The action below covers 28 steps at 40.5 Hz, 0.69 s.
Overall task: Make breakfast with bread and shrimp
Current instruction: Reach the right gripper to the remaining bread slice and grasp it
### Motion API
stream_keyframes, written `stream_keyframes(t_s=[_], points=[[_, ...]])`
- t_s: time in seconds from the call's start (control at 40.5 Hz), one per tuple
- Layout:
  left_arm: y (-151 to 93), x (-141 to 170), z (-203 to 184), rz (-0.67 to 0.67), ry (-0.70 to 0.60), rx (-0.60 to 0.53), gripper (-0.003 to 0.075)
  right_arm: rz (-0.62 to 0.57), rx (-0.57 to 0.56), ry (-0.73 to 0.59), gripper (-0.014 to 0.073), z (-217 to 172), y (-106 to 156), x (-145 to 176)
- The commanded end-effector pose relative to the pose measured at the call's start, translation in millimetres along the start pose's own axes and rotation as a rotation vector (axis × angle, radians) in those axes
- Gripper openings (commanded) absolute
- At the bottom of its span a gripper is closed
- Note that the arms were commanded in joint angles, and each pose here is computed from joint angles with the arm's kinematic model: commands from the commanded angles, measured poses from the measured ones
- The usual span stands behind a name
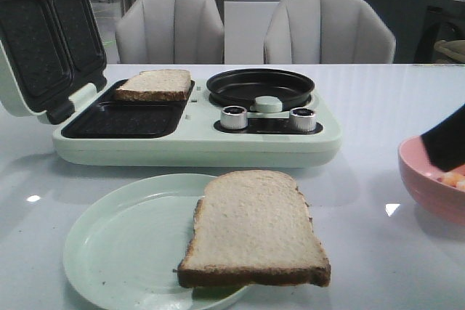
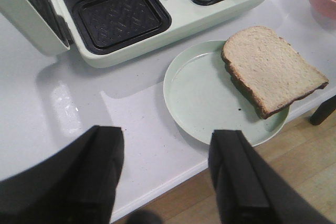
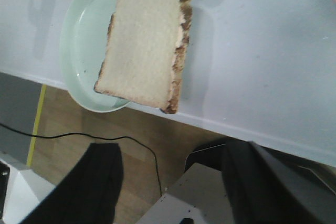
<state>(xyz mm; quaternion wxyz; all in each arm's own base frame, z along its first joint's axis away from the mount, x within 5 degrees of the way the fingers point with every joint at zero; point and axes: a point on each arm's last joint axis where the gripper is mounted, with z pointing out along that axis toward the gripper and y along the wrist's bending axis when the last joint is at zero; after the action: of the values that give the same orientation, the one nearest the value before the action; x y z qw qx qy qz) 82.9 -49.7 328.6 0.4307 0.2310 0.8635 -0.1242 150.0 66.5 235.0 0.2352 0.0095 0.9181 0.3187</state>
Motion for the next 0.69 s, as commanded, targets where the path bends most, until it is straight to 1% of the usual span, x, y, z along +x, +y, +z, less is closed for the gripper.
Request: stream_keyframes(t_s=[0.0, 0.148, 0.296, 0.493, 0.666], points=[[-1.4, -13.4, -6.2, -0.001, -0.100, 0.013, 0.0427, 0.027, -0.055, -0.039, 0.0512, 12.4, 10.7, -11.1], [-1.4, -13.4, -6.2, -0.001, -0.100, 0.013, 0.0427, 0.051, -0.040, -0.001, 0.0512, 41.4, 16.2, -10.1], [-1.4, -14.4, -6.3, -0.001, -0.111, 0.013, 0.0426, 0.113, -0.004, 0.023, 0.0512, 68.9, 17.1, -11.2], [-1.4, -15.3, -6.4, -0.001, -0.120, 0.014, 0.0426, 0.093, 0.004, 0.048, 0.0512, 90.1, 22.9, -29.8], [-1.4, -15.3, -6.4, -0.001, -0.120, 0.014, 0.0426, 0.101, 0.036, 0.061, 0.0512, 110.2, 20.3, -42.6]])
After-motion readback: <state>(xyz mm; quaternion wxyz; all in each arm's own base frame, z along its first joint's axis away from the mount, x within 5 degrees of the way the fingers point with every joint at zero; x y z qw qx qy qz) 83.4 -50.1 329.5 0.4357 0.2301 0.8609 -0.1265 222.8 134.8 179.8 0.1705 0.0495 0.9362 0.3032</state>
